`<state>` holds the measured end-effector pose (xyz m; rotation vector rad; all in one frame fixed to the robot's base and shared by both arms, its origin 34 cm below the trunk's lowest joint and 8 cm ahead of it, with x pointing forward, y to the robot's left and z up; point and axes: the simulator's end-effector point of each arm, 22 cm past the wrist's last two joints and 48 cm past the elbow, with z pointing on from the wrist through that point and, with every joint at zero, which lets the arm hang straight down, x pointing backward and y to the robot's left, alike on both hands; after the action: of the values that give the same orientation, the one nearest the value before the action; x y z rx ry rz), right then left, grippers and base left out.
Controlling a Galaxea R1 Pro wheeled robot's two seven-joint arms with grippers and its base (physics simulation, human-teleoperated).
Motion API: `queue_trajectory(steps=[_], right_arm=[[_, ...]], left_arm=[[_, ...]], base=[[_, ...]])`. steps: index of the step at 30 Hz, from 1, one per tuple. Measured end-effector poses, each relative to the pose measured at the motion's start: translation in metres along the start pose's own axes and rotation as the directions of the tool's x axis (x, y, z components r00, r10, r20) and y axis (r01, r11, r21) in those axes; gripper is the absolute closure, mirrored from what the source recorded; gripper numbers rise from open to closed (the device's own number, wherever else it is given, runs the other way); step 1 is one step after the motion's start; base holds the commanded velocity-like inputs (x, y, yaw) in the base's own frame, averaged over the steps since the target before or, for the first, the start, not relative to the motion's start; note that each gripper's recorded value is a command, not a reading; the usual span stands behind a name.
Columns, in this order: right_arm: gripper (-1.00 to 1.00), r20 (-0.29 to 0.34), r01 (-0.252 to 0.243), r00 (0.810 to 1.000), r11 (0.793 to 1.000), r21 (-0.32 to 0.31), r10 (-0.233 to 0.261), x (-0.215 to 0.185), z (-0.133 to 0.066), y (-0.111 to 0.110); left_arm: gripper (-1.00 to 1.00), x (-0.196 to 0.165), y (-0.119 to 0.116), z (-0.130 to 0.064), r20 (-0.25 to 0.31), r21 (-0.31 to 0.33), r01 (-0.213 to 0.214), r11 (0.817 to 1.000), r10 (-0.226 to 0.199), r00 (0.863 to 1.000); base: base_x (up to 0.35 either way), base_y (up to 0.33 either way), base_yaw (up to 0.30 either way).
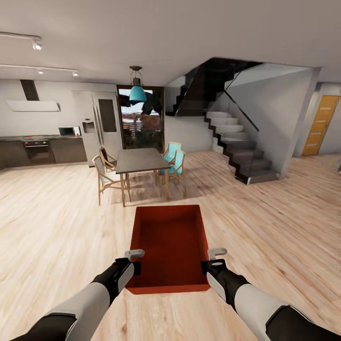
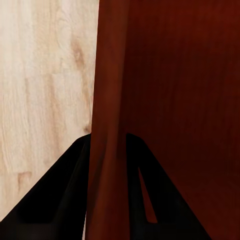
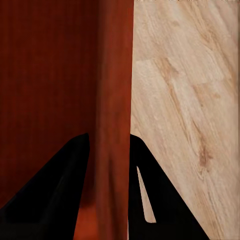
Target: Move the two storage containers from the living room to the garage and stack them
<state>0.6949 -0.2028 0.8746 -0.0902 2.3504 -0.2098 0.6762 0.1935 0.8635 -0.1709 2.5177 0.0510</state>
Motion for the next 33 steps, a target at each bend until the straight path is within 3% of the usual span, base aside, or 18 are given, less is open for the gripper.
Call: queue_trajectory(steps=[9,33], right_arm=[[1.00,0.000,0.000,1.000,1.000,0.000,0.000,0.0003,0.0001,-0.0003],[1.00,-0.001,-0.001,1.000,1.000,0.000,0.001,0.0006,0.0001,-0.0004]], left_arm=[[1.00,0.0001,-0.0003,-0.0001,0.000,0.000,0.000,1.000,0.000,1.000],[1.00,0.0002,-0.0004,-0.0001,-0.001,-0.001,0.000,1.000,0.000,1.000]], base=[[0.322,0.000,-0.057],[0.322,0.000,-0.237]])
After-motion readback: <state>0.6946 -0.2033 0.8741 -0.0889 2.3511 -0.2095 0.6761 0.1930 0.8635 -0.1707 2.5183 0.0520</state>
